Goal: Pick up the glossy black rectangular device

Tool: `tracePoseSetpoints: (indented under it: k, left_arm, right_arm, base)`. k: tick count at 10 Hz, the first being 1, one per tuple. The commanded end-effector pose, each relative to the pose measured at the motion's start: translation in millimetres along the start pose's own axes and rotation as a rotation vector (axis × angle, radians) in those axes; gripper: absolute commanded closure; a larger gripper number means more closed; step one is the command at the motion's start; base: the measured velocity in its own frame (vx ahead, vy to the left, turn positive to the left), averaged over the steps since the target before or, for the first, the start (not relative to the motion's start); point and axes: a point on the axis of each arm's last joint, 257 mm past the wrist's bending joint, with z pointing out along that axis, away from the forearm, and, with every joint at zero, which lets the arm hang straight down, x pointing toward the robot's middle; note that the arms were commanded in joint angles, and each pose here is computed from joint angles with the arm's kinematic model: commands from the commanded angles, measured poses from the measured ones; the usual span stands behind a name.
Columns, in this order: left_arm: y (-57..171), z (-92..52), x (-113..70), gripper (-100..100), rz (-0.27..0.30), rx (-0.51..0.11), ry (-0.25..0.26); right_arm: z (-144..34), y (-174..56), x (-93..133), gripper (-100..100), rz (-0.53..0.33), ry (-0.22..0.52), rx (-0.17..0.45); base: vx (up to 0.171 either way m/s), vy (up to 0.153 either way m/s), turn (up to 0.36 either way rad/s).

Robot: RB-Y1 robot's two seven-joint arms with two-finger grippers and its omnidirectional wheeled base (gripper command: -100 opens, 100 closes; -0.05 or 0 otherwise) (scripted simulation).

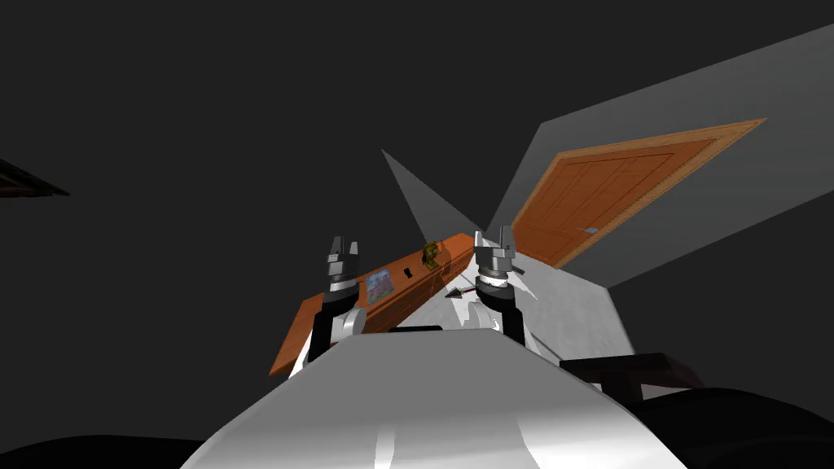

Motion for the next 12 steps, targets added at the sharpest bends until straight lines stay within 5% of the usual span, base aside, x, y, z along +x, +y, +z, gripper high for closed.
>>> tracePoseSetpoints:
  k: [1, 4, 12]
  left_arm:
    - [4, -1.3, 0.4, -100, 0.009, -0.011, 0.024]
    - [20, -6.4, -3.7, -100, 0.02, -0.058, 0.066]
    - [127, -52.9, -61.4, -100, 0.005, -0.402, 0.046]
  right_arm:
    - [0.0, 0, 0, 0, 0.0, 0.0, 0.0]
    - [0.0, 0, 0, 0, 0.0, 0.0, 0.0]
    - [0.0, 0, 0, 0, 0.0, 0.0, 0.0]
  base:
    - [-0.027, -0.01, -0.073]
    - [-0.05, -0.013, -0.184]
    - [-0.033, 0.011, -0.377]
